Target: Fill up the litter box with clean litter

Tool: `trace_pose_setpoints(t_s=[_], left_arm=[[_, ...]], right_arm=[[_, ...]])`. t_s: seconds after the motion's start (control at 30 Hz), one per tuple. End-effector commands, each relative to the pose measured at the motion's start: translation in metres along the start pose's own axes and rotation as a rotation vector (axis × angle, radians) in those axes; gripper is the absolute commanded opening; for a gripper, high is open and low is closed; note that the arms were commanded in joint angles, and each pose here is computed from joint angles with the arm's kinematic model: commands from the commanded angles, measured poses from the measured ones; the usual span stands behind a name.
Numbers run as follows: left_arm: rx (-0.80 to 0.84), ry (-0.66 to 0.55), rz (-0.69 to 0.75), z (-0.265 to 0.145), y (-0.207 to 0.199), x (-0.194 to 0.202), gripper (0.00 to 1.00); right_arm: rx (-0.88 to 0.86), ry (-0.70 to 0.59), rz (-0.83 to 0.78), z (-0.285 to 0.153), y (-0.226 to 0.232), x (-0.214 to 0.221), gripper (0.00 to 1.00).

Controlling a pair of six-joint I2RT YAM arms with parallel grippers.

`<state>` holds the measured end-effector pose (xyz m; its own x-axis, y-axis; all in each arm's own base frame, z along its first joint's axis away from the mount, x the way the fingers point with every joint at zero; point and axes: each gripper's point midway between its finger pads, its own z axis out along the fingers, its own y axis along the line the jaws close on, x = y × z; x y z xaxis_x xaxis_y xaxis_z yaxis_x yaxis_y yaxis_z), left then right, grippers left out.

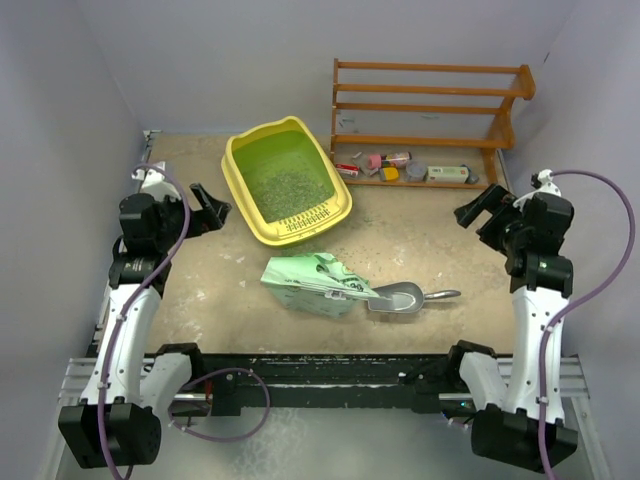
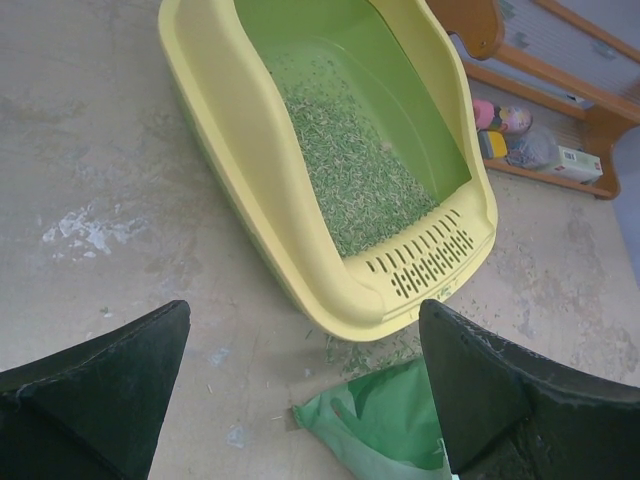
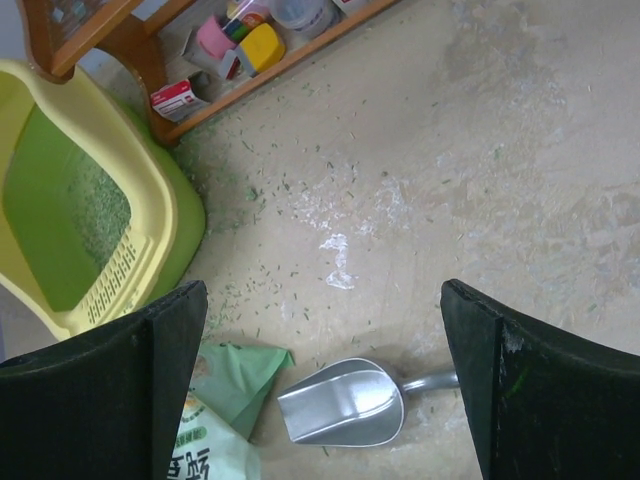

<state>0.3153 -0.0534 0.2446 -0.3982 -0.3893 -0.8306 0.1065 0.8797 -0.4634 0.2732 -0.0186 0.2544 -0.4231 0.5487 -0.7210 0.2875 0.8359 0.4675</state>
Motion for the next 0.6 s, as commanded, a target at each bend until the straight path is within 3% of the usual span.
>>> trace_pose_setpoints(t_s=[0.0, 0.57], left_arm=[[-0.016, -0.062, -0.045, -0.003, -0.003, -0.014, 0.99], [-0.062, -0.087, -0.082, -0.007, -0.001, -0.027, 0.99]], right_arm=[[0.007, 0.018, 0.052, 0.011, -0.005, 0.009, 1.0], [-0.057, 0.02, 0.091, 0.005, -0.001, 0.03, 1.0]])
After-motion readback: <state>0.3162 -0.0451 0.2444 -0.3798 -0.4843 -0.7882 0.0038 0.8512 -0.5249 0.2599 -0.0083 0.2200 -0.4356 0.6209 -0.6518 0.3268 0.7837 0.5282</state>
